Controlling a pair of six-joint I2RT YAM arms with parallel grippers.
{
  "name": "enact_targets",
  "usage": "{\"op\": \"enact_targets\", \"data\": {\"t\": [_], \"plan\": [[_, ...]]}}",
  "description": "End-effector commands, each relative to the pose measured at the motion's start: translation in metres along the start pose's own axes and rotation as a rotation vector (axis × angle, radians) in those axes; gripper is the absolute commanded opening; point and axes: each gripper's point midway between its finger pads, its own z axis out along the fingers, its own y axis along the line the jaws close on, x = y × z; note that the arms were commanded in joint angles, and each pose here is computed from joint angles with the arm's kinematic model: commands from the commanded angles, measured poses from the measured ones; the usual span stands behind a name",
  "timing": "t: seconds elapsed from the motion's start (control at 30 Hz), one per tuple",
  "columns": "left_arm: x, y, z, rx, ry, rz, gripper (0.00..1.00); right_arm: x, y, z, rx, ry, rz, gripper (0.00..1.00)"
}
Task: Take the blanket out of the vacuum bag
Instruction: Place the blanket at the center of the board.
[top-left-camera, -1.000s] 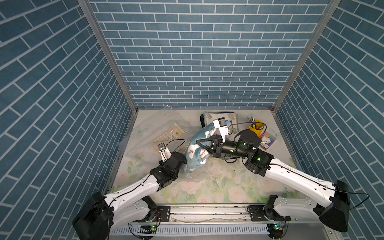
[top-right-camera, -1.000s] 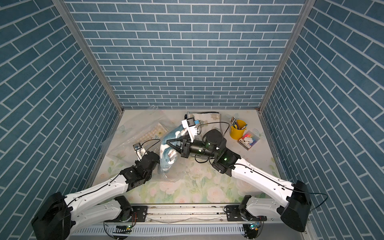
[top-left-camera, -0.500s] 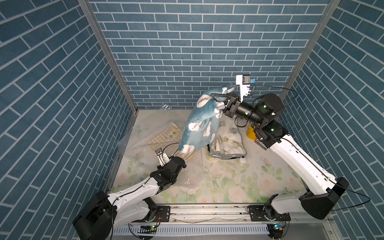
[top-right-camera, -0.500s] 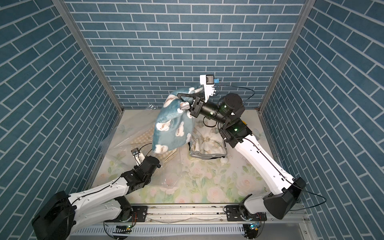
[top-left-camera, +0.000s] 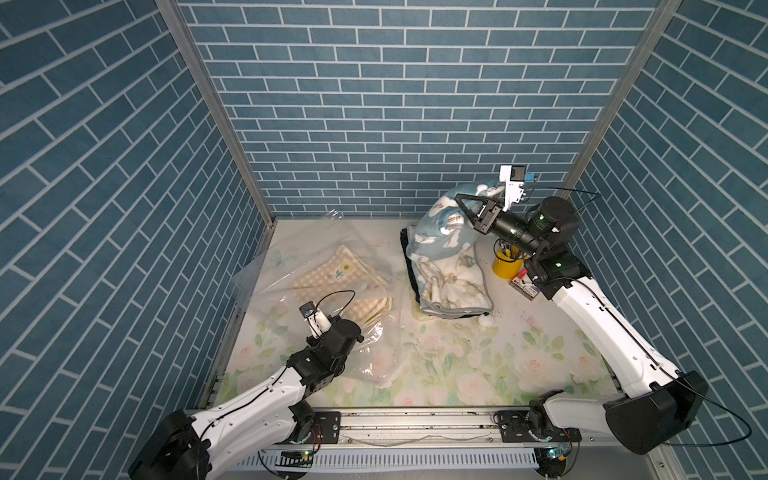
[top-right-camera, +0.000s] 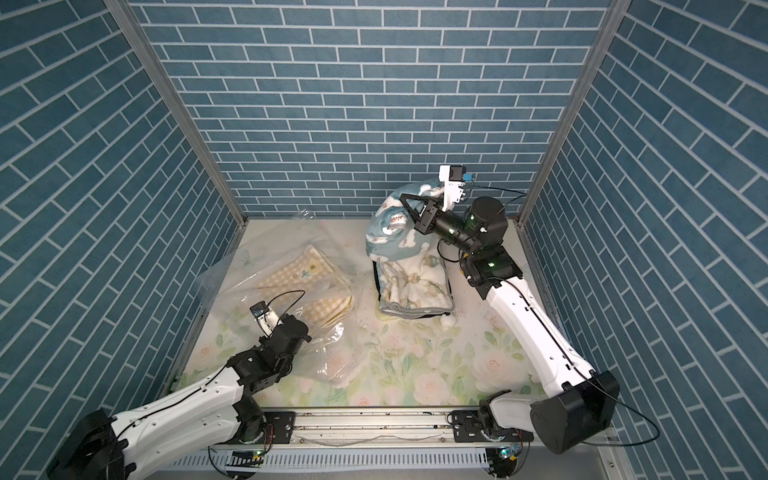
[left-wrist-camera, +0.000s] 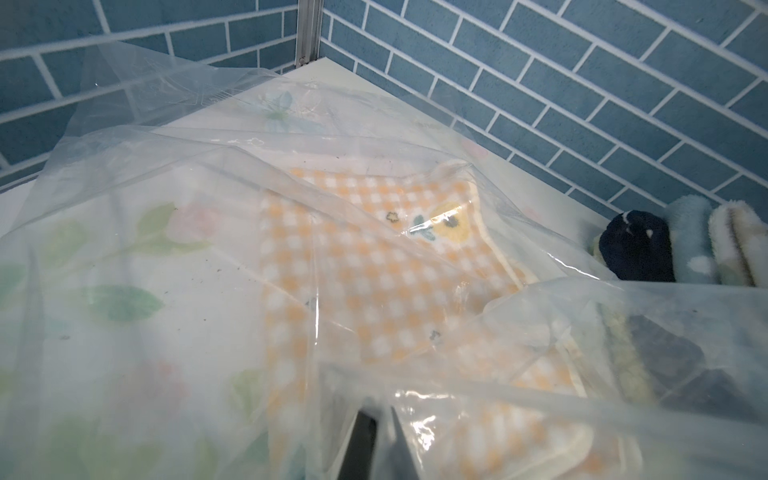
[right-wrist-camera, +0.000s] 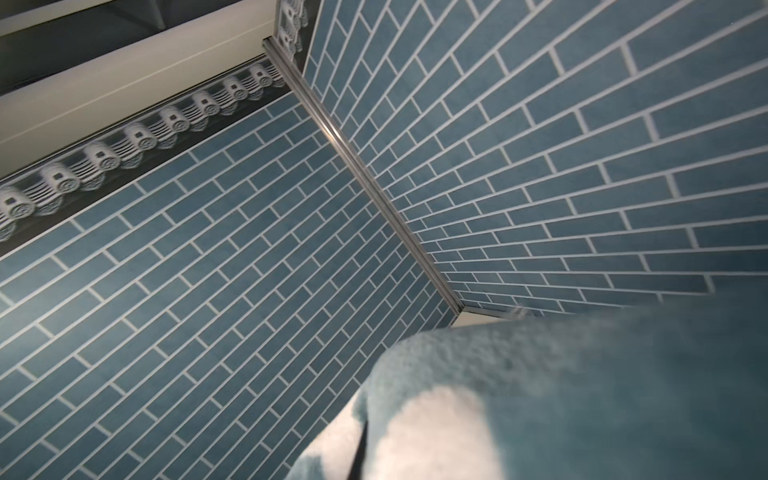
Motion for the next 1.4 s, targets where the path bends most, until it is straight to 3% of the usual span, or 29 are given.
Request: {"op": "enact_targets", "data": {"t": [0.0,0.27,0.43,0.57,0.67,0.83,0.93,1.13,1.37], "plan": [[-0.002,0.011,-0.001,-0.034,-0.012,0.034,0.00,-0.034,0.026,-0.019,-0.054,-0.102,-0.070,0.00],[-0.006,0.005,-0.001,-0.025,-0.019,0.043,0.00,-0.038,-0.025,0.024,-0.034,-0.041,-0.021,0.00],[-0.008,-0.003,0.002,-0.025,-0.017,0.065,0.00,-0.090,-0.050,0.053,0.010,-0.065,-0.049,0.00],[-0.013,-0.010,0.002,-0.018,-0.022,0.073,0.00,-0.117,-0.057,0.049,0.050,-0.095,-0.071,0.00],[-0.013,-0.011,0.001,-0.008,-0.025,0.064,0.00,-0.086,-0.070,0.046,0.037,-0.059,0.003,0.00],[-0.010,-0.012,0.002,0.009,-0.014,0.048,0.00,0.033,-0.095,0.035,0.027,0.032,0.198,0.00],[-0.009,-0.012,0.001,0.013,-0.005,0.046,0.00,0.072,-0.103,0.027,0.071,0.072,0.234,0.00],[-0.009,-0.008,-0.003,0.032,-0.006,0.009,0.00,0.068,-0.109,0.021,0.125,0.082,0.208,0.00],[-0.015,-0.010,-0.007,0.042,-0.009,-0.002,0.00,0.008,-0.100,0.031,0.111,0.017,0.155,0.00]]}}
